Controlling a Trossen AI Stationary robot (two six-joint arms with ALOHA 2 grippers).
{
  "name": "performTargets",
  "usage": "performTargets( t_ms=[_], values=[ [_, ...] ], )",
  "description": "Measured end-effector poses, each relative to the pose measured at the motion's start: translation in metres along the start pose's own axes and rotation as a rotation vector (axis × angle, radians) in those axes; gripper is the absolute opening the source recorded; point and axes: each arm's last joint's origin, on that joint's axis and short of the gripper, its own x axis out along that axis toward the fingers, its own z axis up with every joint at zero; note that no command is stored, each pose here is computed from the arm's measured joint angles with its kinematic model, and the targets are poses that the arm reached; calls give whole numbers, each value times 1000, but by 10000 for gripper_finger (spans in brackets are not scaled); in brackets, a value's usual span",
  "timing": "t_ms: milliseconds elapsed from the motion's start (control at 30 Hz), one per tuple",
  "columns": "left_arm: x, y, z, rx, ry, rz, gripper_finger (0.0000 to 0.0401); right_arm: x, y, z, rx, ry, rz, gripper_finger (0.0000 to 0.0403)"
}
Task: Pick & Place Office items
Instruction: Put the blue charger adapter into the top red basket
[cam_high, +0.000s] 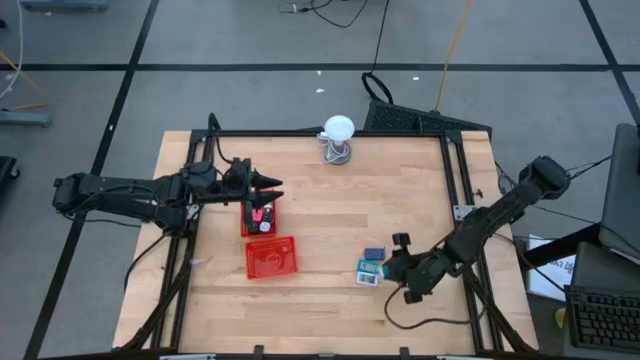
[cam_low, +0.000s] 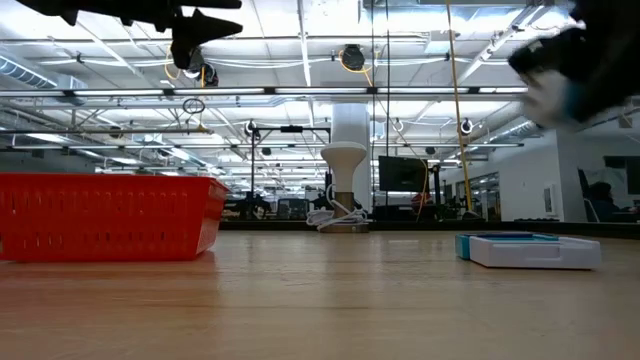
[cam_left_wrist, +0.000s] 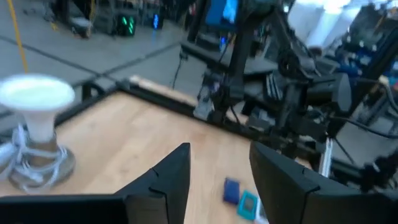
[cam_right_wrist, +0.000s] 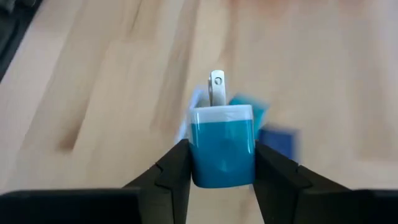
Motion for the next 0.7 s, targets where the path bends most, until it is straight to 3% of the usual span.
performTargets(
  t_ms=[167, 367, 567, 700],
  values=[
    [0, 0, 2, -27, -31, 16, 185, -10, -14, 12, -49, -198, -153, 125],
    [0, 1, 3, -52, -42, 53, 198, 3, -35, 16, -64, -382, -215, 125],
    [2, 0, 1, -61, -30, 42, 204, 15, -61, 5, -56, -417, -300, 125],
    [20, -6, -14, -55, 43, 5, 199, 20, -81, 4, -16, -417, -290, 125]
  ],
)
